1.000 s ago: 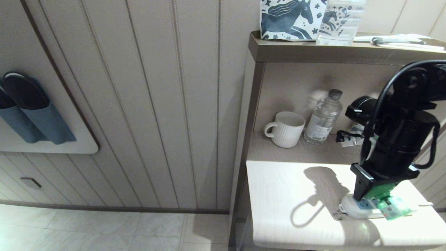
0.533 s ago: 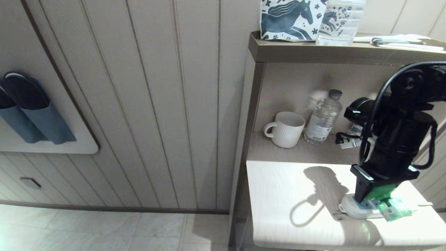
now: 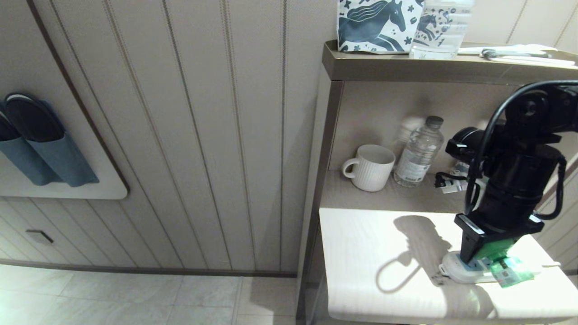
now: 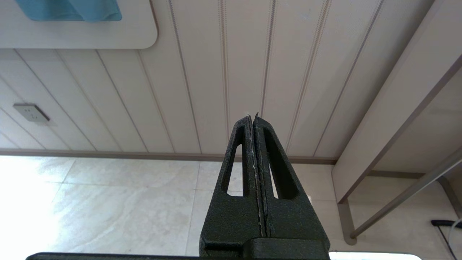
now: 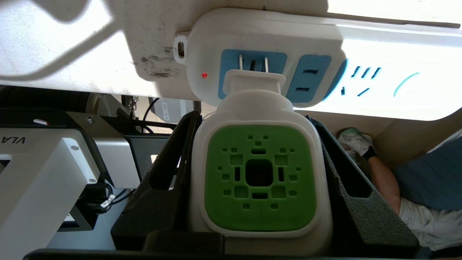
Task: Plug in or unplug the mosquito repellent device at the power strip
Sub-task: Insert the plug into the socket
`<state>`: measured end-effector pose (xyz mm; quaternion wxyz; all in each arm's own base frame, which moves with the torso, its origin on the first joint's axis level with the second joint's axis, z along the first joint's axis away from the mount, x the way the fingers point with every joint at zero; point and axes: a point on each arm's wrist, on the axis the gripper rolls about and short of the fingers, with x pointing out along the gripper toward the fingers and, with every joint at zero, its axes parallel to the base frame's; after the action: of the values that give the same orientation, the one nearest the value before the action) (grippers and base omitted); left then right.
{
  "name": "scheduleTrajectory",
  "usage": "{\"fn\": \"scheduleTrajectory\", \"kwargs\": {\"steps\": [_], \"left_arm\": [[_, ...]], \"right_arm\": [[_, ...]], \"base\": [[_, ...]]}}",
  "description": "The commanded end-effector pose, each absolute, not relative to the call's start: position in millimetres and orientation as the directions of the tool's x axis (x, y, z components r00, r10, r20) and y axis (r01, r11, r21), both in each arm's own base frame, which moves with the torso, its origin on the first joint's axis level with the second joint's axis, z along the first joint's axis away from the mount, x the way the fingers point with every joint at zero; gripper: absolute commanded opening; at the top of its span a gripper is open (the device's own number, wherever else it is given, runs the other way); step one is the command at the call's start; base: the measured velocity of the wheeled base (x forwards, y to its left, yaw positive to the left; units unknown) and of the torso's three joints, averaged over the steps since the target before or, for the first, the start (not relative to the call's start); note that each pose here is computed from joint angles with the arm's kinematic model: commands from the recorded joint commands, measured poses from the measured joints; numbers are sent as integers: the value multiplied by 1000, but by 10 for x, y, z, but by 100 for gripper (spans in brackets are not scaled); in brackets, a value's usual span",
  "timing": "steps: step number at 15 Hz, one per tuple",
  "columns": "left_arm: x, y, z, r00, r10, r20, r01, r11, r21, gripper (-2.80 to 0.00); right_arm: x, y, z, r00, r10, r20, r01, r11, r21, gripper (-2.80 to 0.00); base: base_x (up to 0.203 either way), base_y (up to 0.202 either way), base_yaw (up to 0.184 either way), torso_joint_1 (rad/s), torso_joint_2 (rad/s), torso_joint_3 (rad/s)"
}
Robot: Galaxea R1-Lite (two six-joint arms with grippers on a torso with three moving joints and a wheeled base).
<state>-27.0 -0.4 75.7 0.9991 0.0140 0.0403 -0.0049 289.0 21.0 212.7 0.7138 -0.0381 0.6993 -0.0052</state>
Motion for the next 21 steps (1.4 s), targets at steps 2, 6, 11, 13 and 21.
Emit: {"fn": "scheduleTrajectory", "kwargs": {"steps": [2, 6, 11, 13, 21], "left_arm": [[-271, -5, 756, 997, -8, -81, 10, 1000, 28, -280], [-271, -5, 756, 997, -8, -81, 10, 1000, 28, -280], [-271, -5, 756, 997, -8, -81, 10, 1000, 28, -280], [-271, -5, 756, 997, -8, -81, 10, 1000, 28, -280], [-271, -5, 756, 997, -8, -81, 10, 1000, 28, -280]], "right_arm": [[2870, 216, 2093, -4, -62, -998, -49, 997, -62, -280], [2873, 217, 2075, -12, -61, -998, -46, 997, -60, -280], [2883, 245, 2105, 5, -58, -998, -52, 997, -58, -280], [2879, 244, 2125, 12, -57, -998, -47, 997, -58, -280], [2862, 247, 2341, 22, -50, -998, 32, 998, -50, -280]], "base": [[0, 0, 0, 0, 0, 0], [0, 0, 0, 0, 0, 0], [0, 0, 0, 0, 0, 0], [0, 0, 0, 0, 0, 0], [0, 0, 0, 0, 0, 0]]}}
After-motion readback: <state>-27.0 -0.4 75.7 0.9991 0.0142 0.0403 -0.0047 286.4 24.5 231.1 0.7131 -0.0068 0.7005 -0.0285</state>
